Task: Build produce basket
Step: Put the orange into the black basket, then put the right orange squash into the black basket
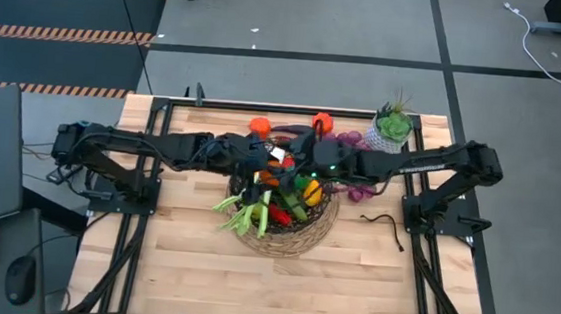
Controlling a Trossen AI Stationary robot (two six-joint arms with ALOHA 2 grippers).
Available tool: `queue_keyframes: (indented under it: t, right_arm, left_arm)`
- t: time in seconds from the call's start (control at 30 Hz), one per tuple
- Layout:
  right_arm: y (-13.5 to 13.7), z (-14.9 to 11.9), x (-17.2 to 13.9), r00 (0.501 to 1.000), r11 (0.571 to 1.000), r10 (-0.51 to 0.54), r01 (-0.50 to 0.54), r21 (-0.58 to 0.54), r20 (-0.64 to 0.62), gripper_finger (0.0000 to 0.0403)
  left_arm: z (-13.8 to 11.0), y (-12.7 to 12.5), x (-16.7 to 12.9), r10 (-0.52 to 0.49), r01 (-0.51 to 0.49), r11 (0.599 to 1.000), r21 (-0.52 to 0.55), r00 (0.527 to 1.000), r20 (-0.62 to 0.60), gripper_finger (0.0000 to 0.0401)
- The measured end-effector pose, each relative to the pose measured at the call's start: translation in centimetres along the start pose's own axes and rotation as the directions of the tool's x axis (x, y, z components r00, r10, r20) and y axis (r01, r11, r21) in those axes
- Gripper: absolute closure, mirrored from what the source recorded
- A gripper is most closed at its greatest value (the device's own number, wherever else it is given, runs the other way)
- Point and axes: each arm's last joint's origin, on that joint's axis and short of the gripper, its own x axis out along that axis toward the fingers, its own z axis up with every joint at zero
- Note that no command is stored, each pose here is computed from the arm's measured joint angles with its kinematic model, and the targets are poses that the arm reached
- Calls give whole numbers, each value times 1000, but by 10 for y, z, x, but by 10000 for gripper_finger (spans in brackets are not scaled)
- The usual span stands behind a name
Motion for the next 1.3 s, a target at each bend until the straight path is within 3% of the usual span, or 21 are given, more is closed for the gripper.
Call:
queue_keyframes:
  t: [0.43,0.53,0.63,0.7,0.8,0.93,1.03,1.17,1.3]
  right_arm:
    - [-1,-17,10,994,1000,-27,26,-13,-102,51]
    - [-7,-38,11,966,996,-78,63,-67,-245,51]
    - [-9,-47,11,951,991,-117,91,-101,-286,51]
    - [-9,-42,9,962,992,-112,96,-76,-248,51]
    - [-12,-56,9,938,987,-149,125,-98,-312,51]
    - [-7,-37,1,968,993,-112,100,-64,-225,51]
    - [-10,-32,-8,966,991,-121,106,-76,-228,51]
    - [-15,-12,-34,972,987,-153,141,-78,-179,51]
    - [-26,-7,-57,950,973,-225,206,-109,-217,51]
  left_arm:
    - [-3,-2,0,-3,3,1000,-8,1000,-24,46]
    - [9,-1,-7,12,-12,1000,-10,999,50,46]
    - [15,0,-7,18,-14,999,-36,993,114,46]
    - [14,0,-7,15,-12,999,-35,994,108,46]
    - [18,2,-10,17,-12,999,-43,991,136,46]
    - [15,7,-9,31,-21,995,-94,993,110,46]
    - [15,11,-9,44,-29,990,-137,994,104,46]
    - [12,12,-8,45,-33,987,-156,996,74,46]
    - [10,11,-8,52,-43,987,-154,997,54,46]
